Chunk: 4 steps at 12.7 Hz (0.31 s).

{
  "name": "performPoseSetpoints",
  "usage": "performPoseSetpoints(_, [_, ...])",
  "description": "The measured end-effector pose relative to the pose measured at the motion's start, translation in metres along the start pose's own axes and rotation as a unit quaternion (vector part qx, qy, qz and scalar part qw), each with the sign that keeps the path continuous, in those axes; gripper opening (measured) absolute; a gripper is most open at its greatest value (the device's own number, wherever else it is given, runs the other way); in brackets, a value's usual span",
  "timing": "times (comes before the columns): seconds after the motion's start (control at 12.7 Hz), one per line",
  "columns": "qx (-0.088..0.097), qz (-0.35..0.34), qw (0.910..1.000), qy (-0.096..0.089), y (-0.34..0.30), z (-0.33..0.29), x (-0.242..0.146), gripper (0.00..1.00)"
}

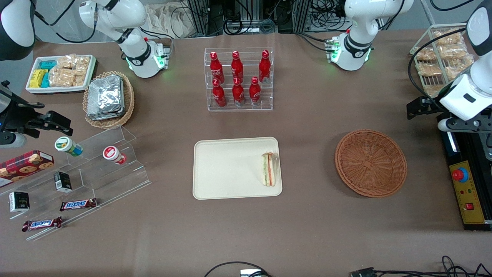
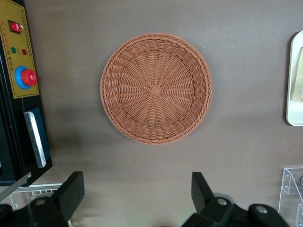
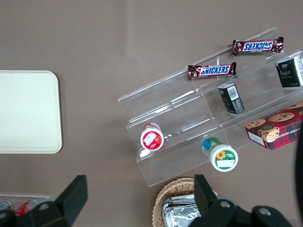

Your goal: Place sandwich from basket to tray

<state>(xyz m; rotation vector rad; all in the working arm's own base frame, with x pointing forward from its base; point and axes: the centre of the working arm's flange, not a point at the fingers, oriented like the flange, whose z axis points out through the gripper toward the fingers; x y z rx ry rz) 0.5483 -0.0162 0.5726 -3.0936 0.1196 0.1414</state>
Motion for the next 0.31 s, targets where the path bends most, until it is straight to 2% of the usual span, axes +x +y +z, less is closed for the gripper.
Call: performPoseSetpoints(0.31, [-0.001,-0.006,1.0000,0.000,-0.0062,0.0003,-0.0003,1.00])
